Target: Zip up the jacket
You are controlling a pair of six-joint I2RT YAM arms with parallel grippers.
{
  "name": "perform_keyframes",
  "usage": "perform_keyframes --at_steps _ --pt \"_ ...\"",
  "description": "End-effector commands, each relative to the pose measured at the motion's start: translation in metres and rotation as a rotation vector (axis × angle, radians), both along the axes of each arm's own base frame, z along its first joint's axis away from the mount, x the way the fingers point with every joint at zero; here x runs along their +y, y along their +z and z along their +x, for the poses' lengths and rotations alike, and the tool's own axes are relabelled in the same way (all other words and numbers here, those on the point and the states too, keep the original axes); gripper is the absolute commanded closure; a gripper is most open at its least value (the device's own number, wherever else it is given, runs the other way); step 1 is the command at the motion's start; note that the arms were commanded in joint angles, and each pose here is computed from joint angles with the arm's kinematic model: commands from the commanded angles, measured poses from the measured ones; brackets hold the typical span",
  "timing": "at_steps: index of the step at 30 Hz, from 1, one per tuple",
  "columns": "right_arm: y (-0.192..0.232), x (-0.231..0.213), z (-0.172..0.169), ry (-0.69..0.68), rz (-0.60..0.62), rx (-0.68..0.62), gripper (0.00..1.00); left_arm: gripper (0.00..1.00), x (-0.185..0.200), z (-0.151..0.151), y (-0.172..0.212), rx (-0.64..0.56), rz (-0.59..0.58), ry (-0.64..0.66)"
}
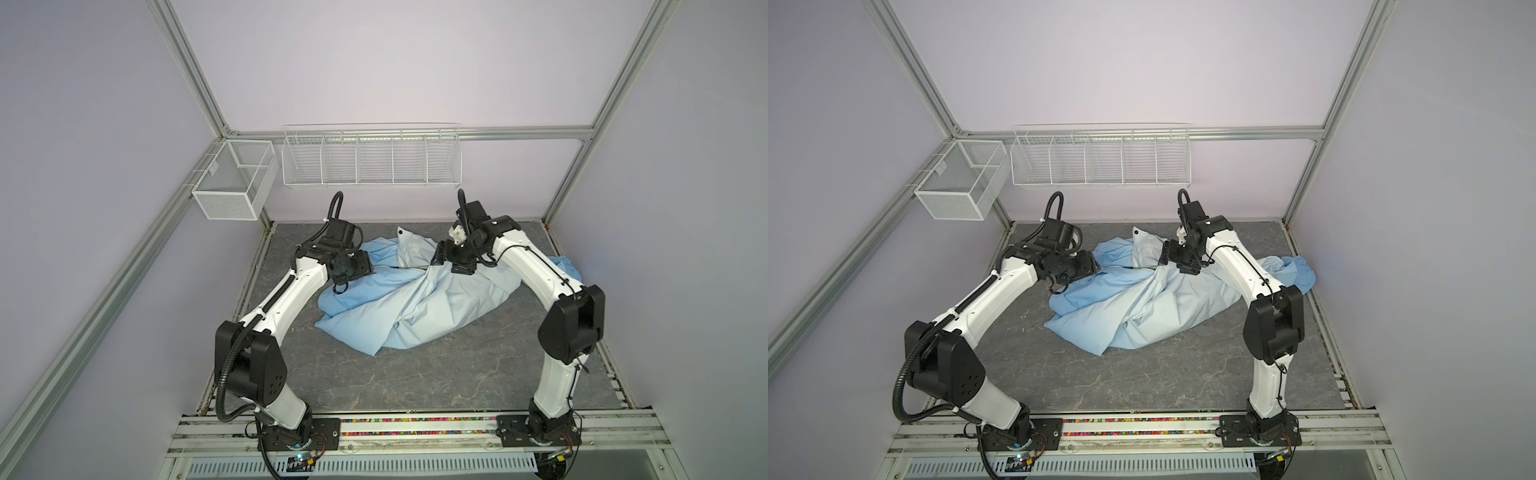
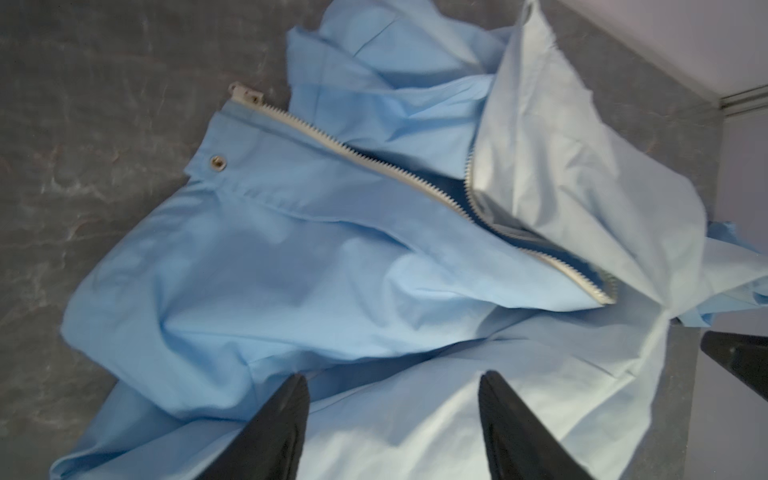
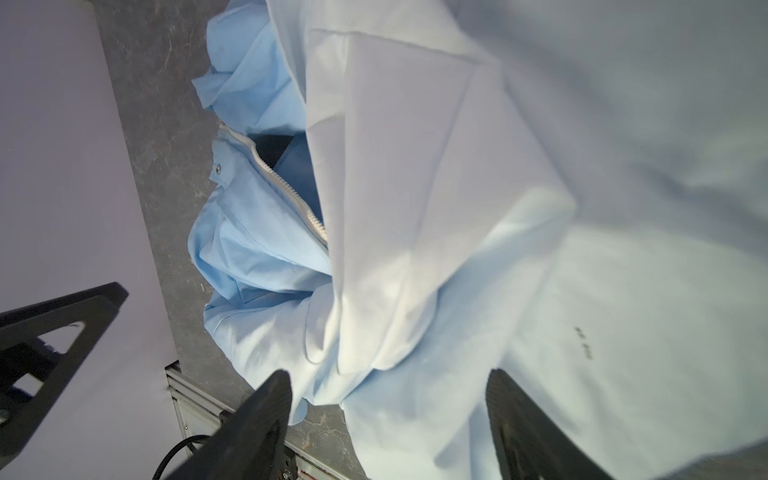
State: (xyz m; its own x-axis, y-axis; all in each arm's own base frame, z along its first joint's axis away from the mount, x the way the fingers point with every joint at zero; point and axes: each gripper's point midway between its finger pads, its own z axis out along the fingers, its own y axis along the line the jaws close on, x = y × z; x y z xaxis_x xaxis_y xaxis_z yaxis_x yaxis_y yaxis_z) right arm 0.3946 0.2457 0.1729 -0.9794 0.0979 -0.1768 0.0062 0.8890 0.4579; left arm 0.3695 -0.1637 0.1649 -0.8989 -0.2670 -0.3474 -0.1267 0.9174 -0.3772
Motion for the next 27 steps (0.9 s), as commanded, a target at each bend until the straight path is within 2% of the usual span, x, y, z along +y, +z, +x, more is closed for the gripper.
perform_keyframes --at_steps 1,3,7,9,10,15,18,21,25,27 --pt "-0.014 0.017 0.004 0.012 0.011 0.032 0.23 0.34 0.021 -0.017 -0.035 0.127 -0.010 0.120" --pt "-0.027 0.023 0.004 0.027 -0.001 0.055 0.29 0.34 0.023 -0.018 -0.045 0.137 -0.031 0.140" --pt "-0.035 0.020 0.002 0.018 -0.029 0.073 0.78 0.37 0.015 -0.010 -0.049 0.135 -0.065 0.135" --pt "-0.021 0.016 0.002 0.016 -0.028 0.033 0.90 0.37 0.013 -0.004 -0.047 0.128 -0.073 0.137" --pt "-0.010 0.015 0.000 0.020 -0.022 0.002 0.93 0.37 0.011 0.000 -0.043 0.117 -0.081 0.134" --pt "0.044 0.005 -0.018 0.043 0.036 -0.144 0.93 0.37 0.003 0.022 -0.020 0.050 -0.105 0.117" --pt "0.056 -0.009 -0.043 0.040 0.051 -0.182 0.93 0.35 -0.006 0.038 -0.006 0.015 -0.131 0.097" --pt "0.040 -0.031 -0.071 0.006 0.030 -0.170 0.91 0.35 -0.017 0.051 -0.002 0.015 -0.159 0.072" --pt "-0.015 -0.060 -0.104 -0.057 -0.024 -0.025 0.91 0.34 -0.045 0.064 0.001 0.014 -0.204 0.004" --pt "-0.037 -0.069 -0.113 -0.076 -0.043 0.033 0.79 0.34 -0.064 0.065 0.002 0.014 -0.208 -0.046"
